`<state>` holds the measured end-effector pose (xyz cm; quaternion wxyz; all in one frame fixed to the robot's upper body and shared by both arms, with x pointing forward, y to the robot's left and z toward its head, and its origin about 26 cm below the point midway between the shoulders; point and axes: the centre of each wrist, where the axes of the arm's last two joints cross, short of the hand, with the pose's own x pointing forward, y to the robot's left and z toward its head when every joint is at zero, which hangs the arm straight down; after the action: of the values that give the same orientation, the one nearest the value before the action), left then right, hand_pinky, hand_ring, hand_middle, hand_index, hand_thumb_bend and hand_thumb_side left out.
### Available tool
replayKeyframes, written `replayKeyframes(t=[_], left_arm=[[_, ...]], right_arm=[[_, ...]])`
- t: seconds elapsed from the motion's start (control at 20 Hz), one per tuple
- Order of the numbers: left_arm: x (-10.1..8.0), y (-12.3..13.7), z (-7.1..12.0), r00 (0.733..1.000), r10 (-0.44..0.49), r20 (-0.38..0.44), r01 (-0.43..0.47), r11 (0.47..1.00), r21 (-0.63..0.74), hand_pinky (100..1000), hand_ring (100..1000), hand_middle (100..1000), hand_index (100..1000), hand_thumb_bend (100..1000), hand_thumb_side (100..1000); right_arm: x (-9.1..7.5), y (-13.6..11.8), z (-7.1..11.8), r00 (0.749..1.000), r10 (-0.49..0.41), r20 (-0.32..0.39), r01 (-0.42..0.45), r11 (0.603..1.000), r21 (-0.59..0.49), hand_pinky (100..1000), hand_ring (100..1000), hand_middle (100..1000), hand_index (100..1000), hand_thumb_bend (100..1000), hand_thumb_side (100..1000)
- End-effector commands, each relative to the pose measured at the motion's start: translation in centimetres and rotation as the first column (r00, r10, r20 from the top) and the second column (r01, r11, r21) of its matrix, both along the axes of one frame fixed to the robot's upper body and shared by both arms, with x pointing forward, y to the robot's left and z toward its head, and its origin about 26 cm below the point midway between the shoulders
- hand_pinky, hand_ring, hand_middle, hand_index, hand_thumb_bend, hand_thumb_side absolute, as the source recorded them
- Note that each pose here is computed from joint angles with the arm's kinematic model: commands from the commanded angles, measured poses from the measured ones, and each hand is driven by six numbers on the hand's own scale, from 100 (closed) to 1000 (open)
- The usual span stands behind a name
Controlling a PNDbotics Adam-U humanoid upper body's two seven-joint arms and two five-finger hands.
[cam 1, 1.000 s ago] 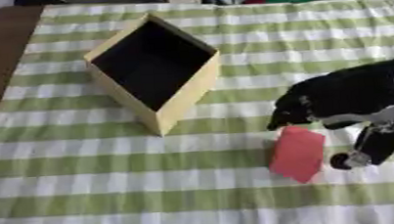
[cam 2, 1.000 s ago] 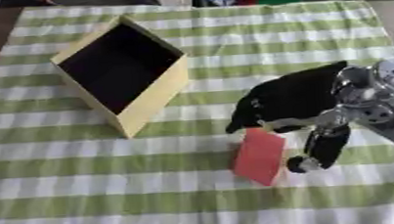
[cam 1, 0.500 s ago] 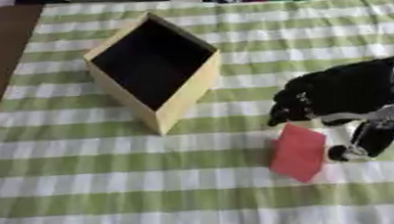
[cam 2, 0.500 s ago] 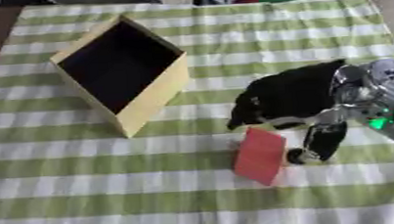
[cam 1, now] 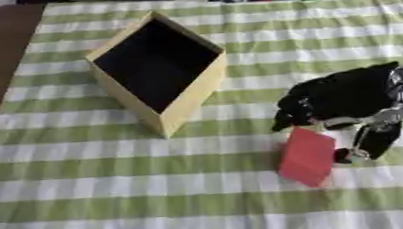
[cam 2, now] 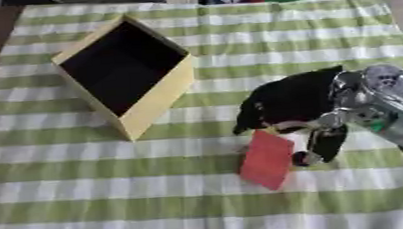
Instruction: Pick up objects on the table and place them in the box.
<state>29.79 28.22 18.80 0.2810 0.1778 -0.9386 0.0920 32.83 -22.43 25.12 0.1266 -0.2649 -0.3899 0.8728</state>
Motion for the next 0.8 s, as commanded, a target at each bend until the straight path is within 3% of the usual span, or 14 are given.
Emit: replayKeyframes(t=[0.05,0.8], left_arm=[[-0.18,-0.04,0.69,1.000,-0.008,0.026,0.008,1.000,0.012,1000,499,439,605,243,100],[-0.15,-0.07,0.80,1.000,-0.012,0.028,0.012,1.000,0.014,1000,500,440,606,241,100]], right_arm=[[0.13,-0.31,0.81,1.000,0.009,0.016,-0.009,1.000,-0.002,1000,1000,909,988,399,100],[0.22,-0.40,0.57,1.000,0.028,-0.014,-0.028,1.000,0.005,1000,1000,883,924,337,100]])
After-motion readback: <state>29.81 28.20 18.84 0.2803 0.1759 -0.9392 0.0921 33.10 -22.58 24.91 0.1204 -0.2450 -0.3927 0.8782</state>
